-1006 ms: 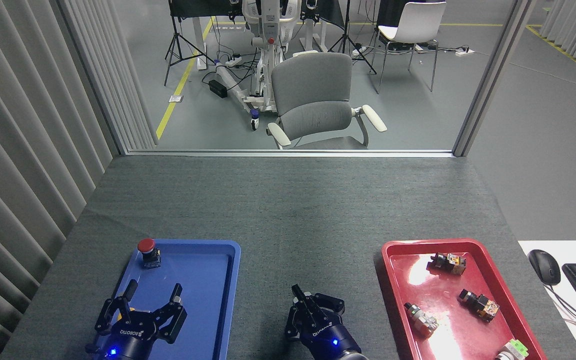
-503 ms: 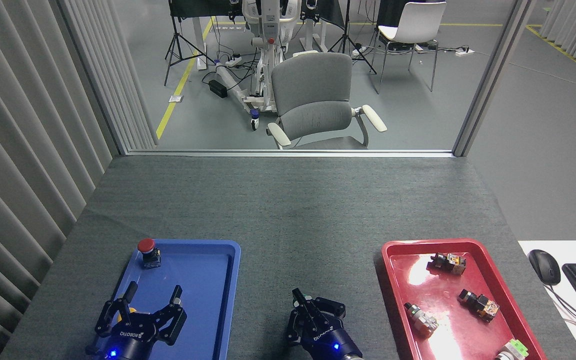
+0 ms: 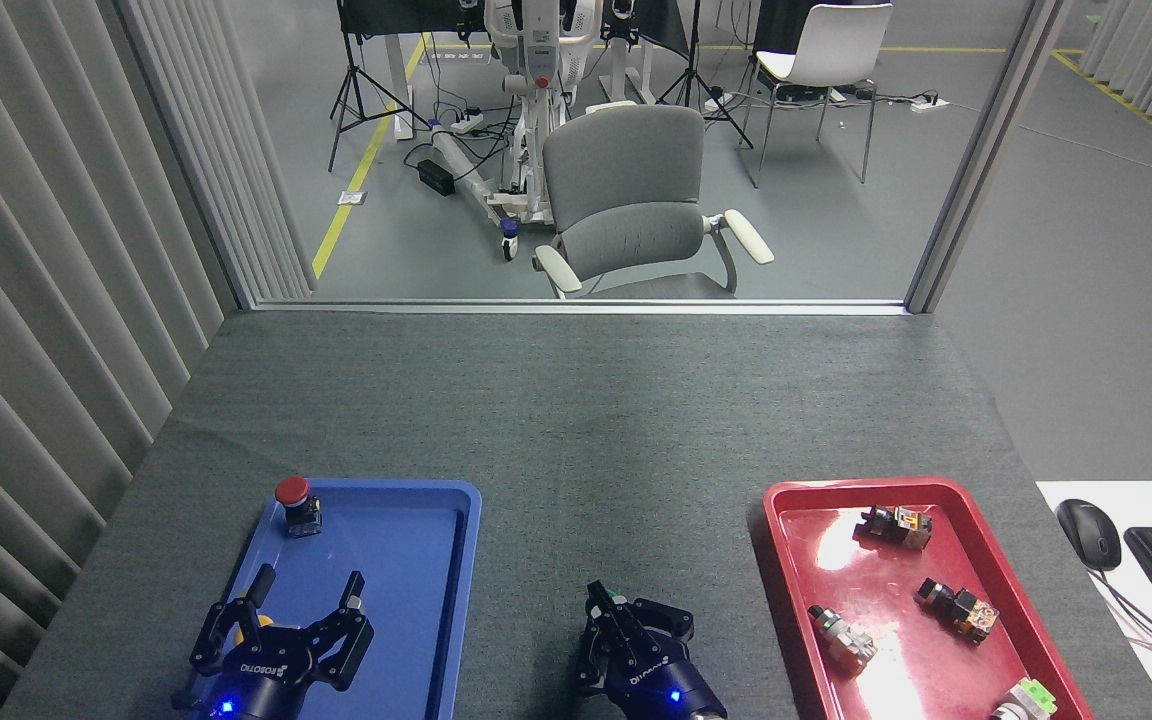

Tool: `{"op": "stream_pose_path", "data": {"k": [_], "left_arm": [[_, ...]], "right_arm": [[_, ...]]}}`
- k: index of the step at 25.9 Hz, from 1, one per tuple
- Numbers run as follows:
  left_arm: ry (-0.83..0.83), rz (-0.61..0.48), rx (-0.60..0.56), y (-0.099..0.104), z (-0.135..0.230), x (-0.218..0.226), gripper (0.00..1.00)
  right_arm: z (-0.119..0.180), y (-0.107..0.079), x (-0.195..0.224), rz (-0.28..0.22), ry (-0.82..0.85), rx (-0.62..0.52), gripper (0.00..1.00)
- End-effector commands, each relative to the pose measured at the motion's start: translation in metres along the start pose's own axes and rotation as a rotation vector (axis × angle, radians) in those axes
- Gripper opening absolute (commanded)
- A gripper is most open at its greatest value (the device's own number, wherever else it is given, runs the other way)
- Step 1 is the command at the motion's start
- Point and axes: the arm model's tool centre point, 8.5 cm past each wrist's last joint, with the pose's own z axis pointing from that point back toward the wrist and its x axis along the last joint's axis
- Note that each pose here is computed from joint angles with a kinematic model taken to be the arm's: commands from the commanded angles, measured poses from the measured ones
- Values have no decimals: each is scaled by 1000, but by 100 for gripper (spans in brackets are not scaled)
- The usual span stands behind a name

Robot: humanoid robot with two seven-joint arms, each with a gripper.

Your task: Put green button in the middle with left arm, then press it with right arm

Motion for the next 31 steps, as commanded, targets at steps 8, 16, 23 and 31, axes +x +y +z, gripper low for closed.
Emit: {"op": "stream_pose_path", "data": {"k": [8, 16, 23, 31], "left_arm": [[-2, -6, 3, 2, 2, -1, 99], [6, -6, 12, 6, -3, -5, 99], [6, -1, 8, 4, -1, -5, 99], [5, -1, 7, 4, 0, -5, 99]], "right_arm": [[1, 11, -1, 0, 0, 30, 0], [1, 5, -5, -7, 40, -39, 0], [1, -8, -13, -29, 107, -140, 0], [1, -17, -17, -37, 141, -187, 0]]}}
